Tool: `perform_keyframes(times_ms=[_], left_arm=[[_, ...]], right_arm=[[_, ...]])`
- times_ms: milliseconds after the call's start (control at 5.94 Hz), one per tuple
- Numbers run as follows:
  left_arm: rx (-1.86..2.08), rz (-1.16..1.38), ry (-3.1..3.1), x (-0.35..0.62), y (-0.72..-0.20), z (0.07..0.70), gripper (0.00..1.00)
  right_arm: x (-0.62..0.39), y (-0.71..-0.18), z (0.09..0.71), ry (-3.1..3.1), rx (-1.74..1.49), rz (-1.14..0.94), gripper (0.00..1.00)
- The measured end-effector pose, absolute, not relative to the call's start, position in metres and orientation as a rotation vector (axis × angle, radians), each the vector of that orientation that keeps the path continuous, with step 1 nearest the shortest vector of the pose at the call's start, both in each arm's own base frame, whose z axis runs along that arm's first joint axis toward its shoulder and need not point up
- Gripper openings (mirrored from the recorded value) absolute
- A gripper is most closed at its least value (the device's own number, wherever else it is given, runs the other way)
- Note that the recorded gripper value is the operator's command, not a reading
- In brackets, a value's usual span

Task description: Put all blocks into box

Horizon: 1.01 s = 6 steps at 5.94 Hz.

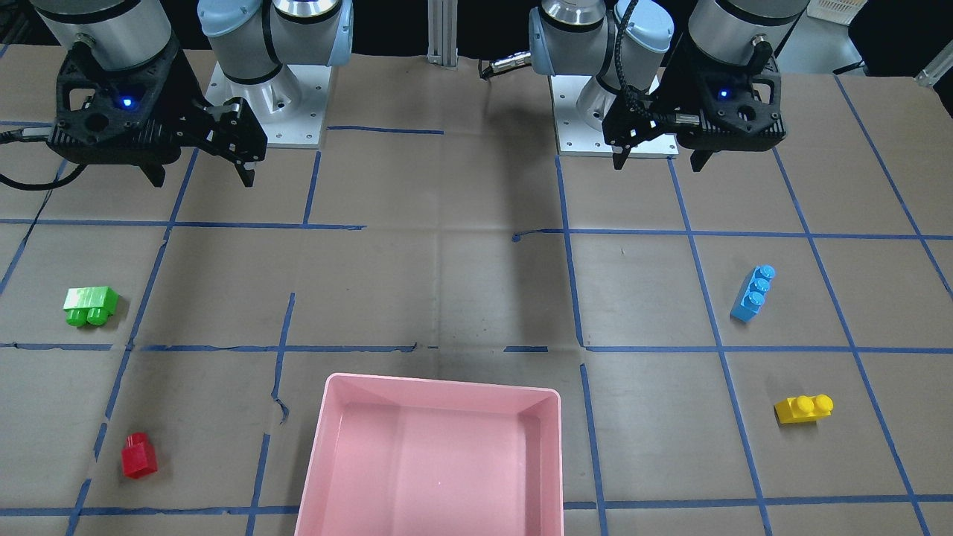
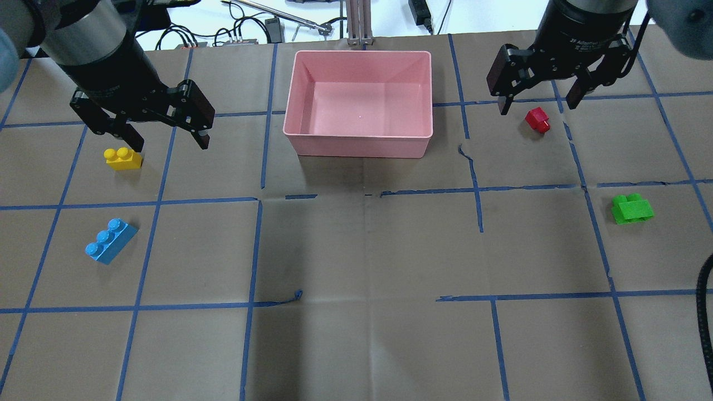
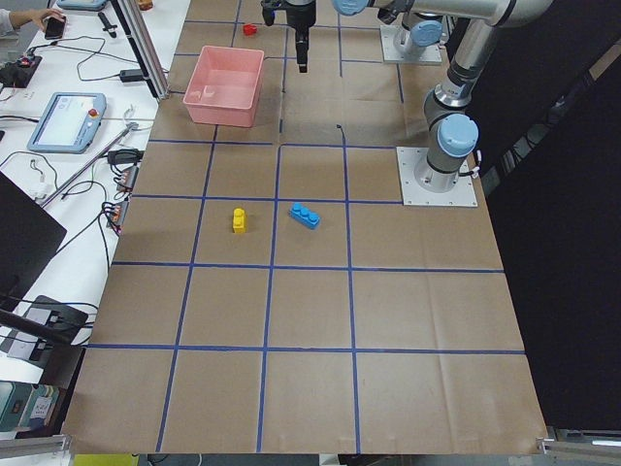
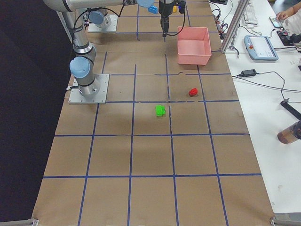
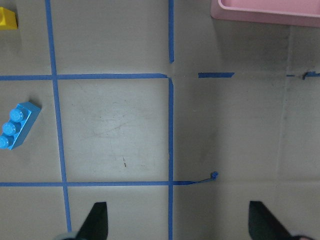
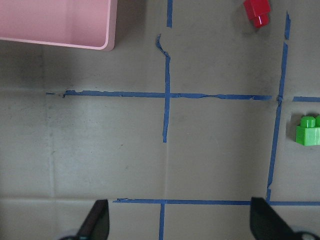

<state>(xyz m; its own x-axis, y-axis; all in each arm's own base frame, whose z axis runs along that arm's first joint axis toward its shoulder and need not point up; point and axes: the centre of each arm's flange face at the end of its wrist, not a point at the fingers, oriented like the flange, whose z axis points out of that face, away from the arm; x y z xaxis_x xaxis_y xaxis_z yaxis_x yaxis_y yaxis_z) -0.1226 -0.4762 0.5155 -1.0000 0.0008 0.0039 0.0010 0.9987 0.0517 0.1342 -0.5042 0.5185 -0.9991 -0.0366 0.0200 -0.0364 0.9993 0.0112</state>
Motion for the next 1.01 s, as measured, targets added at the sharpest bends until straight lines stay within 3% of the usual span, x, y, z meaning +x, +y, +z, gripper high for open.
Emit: perform_keyframes(times_ms=[1010], left_arm=[[-0.011,-0.056,-3.138,-0.071,-0.484,0.519,0.99]], right_arm=[[0.134,-0.505,0.52,-3.121,0.061,-0.01,1.0]])
